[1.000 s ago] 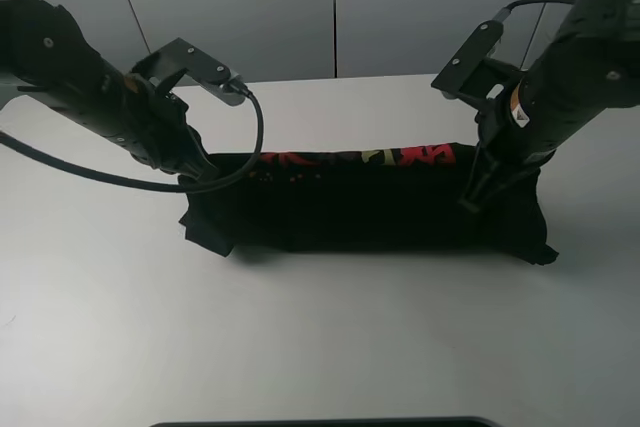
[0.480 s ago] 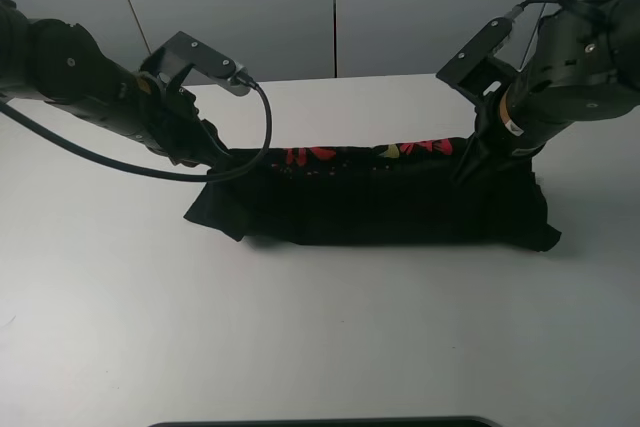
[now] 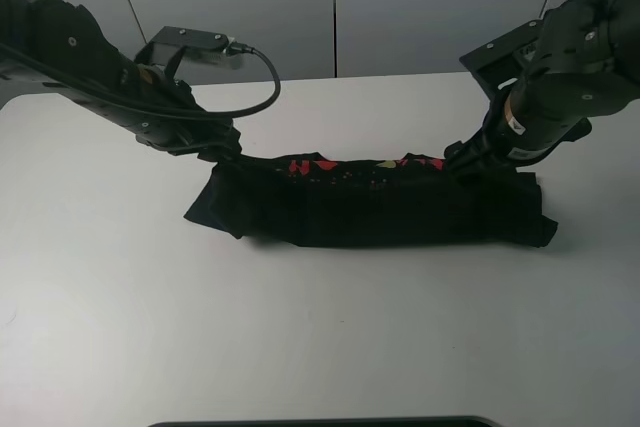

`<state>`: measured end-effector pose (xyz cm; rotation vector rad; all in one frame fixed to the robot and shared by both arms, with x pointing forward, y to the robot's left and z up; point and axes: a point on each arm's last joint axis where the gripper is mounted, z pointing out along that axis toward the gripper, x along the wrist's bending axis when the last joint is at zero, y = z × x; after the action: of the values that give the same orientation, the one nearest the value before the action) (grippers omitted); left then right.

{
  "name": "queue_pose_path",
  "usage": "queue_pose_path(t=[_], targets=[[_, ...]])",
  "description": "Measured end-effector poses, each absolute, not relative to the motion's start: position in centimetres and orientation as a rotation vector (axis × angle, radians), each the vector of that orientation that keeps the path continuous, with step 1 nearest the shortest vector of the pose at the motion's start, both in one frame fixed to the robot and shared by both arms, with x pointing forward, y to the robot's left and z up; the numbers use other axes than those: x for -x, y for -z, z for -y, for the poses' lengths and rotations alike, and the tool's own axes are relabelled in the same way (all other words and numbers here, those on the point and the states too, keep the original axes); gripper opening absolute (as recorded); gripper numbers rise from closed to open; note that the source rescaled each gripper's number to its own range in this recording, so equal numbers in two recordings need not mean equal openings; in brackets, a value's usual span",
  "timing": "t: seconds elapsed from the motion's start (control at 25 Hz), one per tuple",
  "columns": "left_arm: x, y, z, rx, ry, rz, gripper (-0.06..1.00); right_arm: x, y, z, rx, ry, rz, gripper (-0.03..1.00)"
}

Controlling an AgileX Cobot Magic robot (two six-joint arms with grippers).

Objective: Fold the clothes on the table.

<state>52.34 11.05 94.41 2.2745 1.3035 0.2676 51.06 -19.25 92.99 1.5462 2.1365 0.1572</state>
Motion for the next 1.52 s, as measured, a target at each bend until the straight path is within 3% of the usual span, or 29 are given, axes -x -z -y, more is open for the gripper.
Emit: queue_pose_path(t=[0.32,0.88,1.32,1.52], targets=[[-52.9,-94.3,-12.0,-2.264,-0.180,-1.475,0.89,-52.3,-93.6,21.1,-1.825,-0.210,-2.137,1.00],[-54.0,-87.9,-12.6,-2.341,-0.099,-1.617,0.89,-52.1,-93.5,21.2,-1.890,-0.206,-2.156,1.00],[-54.5,-87.3,-13.2,-2.321,-0.104,-1.646,0.89,-52.6,-93.1,23.9,-2.061,-0.204,-2.101,1.00],[-54.4,-87.1,-13.2,-2.326,-0.100,-1.649,0.89,-53.0,-91.3,25.1,-2.149,-0.120,-2.087,1.00]])
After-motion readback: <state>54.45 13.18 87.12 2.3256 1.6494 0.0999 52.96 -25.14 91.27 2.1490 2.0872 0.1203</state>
